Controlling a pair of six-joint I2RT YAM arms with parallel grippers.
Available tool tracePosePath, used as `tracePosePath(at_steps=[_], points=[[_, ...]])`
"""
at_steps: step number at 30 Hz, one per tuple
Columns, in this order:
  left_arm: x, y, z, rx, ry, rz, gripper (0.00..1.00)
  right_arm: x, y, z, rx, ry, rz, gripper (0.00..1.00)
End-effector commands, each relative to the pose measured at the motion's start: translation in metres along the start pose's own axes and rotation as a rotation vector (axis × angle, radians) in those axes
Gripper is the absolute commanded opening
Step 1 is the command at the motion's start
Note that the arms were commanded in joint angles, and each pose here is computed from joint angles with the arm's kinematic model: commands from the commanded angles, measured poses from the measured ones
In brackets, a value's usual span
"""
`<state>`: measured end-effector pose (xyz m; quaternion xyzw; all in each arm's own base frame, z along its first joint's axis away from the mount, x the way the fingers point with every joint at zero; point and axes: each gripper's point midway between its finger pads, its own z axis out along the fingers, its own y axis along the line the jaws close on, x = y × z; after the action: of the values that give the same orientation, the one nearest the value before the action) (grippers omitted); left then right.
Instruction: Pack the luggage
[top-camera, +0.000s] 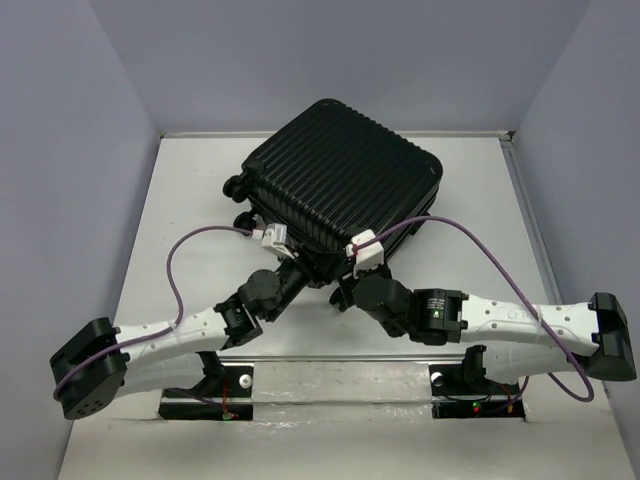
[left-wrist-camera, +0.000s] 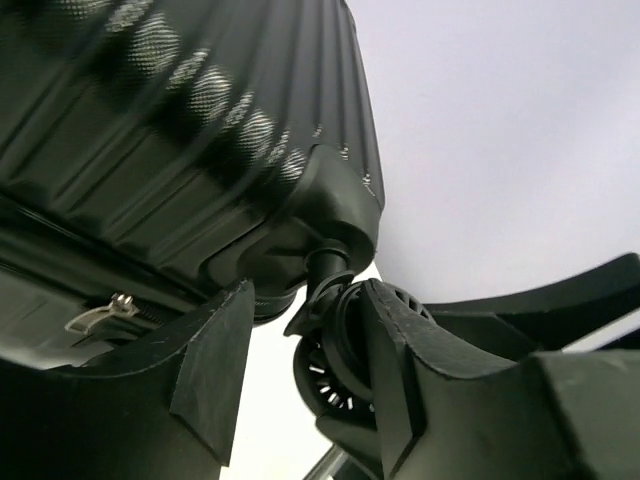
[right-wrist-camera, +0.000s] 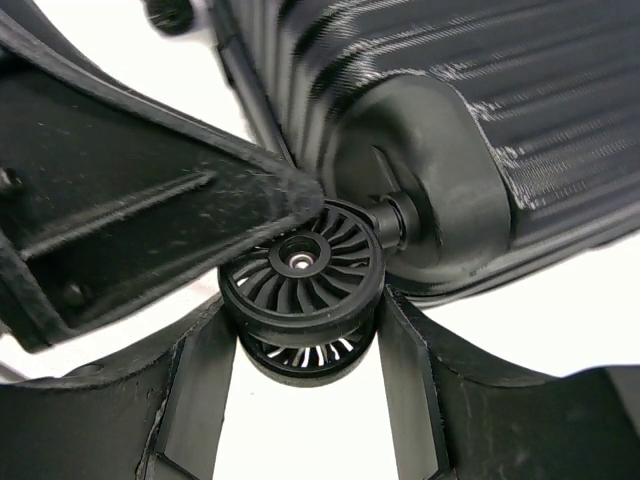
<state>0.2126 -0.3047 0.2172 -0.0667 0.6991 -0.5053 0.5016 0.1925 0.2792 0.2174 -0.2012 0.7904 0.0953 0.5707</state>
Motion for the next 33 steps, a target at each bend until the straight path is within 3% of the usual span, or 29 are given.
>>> tracePosePath(at_steps=[1,3,7,12,24,33], points=[[0.033,0.076,-0.038,-0.209,0.092,0.095,0.57,-0.082,0.013,-0.01,-0.074,-0.185,0.214,0.07],[0.039,0.088,-0.049,-0.222,0.102,0.078,0.49,-0.081,0.015,-0.01,-0.086,-0.183,0.215,0.07],[0.047,0.095,-0.062,-0.205,0.129,0.072,0.47,-0.081,0.018,-0.007,-0.099,-0.174,0.215,0.07],[0.052,0.094,-0.059,-0.217,0.153,0.12,0.36,-0.081,0.022,-0.001,-0.099,-0.163,0.207,0.07],[0.055,0.06,-0.022,-0.201,0.108,0.247,0.48,-0.075,0.027,0.007,-0.122,-0.14,0.231,0.07],[0.031,0.045,-0.004,-0.236,-0.061,0.237,0.54,-0.071,0.031,0.006,-0.144,-0.135,0.252,0.07]])
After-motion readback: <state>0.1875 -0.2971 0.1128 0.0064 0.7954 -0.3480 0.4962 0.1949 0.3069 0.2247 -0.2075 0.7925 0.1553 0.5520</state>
